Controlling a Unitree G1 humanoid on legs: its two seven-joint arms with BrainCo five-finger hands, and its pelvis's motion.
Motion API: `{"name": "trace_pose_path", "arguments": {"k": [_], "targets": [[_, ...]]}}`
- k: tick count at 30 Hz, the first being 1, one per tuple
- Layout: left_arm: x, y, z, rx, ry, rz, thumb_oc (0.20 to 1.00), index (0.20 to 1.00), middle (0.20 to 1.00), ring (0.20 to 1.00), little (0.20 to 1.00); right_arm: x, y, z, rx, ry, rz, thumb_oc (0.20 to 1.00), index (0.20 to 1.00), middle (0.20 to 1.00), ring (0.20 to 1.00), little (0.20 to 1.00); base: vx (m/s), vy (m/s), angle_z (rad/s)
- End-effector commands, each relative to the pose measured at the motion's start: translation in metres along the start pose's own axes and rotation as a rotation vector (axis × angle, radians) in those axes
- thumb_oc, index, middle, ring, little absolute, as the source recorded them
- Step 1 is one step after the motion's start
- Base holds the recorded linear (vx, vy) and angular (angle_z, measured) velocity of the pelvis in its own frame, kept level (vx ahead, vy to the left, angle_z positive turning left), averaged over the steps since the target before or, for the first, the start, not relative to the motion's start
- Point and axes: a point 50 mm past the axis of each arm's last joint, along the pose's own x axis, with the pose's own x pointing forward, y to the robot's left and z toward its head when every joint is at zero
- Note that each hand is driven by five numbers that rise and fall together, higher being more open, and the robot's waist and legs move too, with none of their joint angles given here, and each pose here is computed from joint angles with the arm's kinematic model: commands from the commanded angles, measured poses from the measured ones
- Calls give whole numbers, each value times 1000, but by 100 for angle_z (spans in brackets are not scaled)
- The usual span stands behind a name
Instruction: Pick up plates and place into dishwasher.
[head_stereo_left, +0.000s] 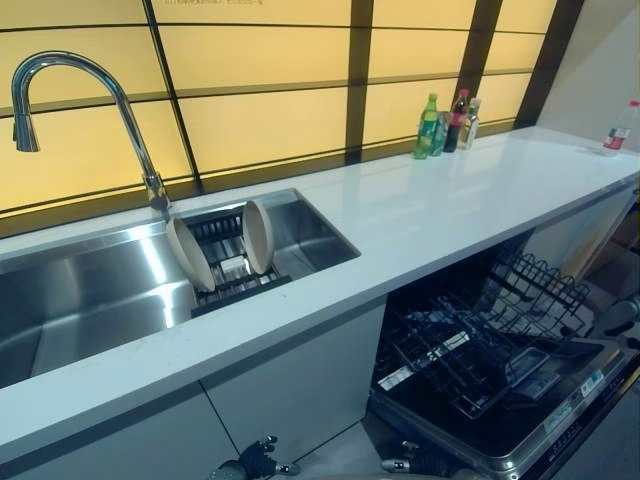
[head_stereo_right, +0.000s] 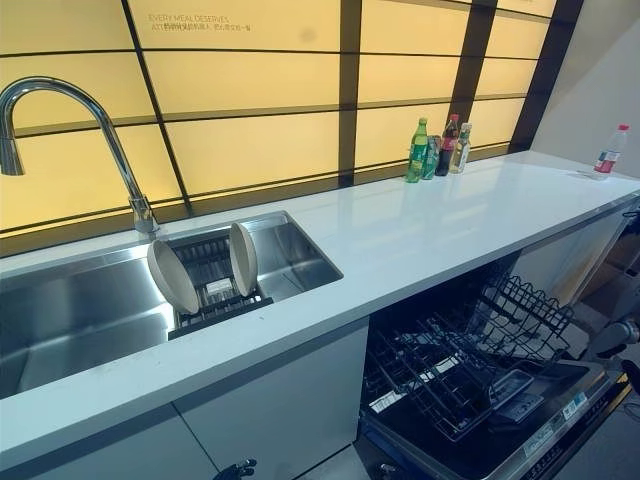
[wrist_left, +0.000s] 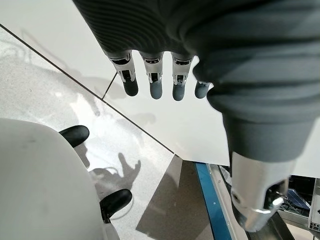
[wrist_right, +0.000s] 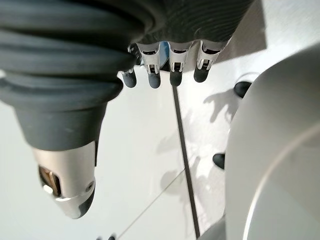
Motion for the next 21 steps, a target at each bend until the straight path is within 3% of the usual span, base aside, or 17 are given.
{"name": "trace_pose_path", "arguments": {"k": [1, 6, 12, 16, 21], "targets": [[6, 0, 33, 30, -110, 0, 1000, 1000, 1000, 1000, 1000, 10, 10, 52, -82, -204, 84, 1000, 1000, 1000, 1000, 1000, -2, -4, 7], [4, 0, 47, 107, -215, -45, 1000, 1000, 1000, 1000, 1000, 10, 10, 58, -75, -231, 70, 1000, 1000, 1000, 1000, 1000, -9, -11, 10], [-15, 5, 111, 295, -505, -334, 1000, 1000, 1000, 1000, 1000, 4, -8, 66, -122, -199, 26, 1000, 1000, 1000, 1000, 1000, -38, 42, 2], [-48, 28, 151, 385, -621, -480, 1000, 1000, 1000, 1000, 1000, -3, -18, 66, -156, -179, 9, 1000, 1000, 1000, 1000, 1000, -34, 73, 1], [-105, 32, 205, 214, -883, -817, 1000, 1000, 1000, 1000, 1000, -5, -20, 61, -158, -184, -1, 1000, 1000, 1000, 1000, 1000, -8, 20, 4]]}}
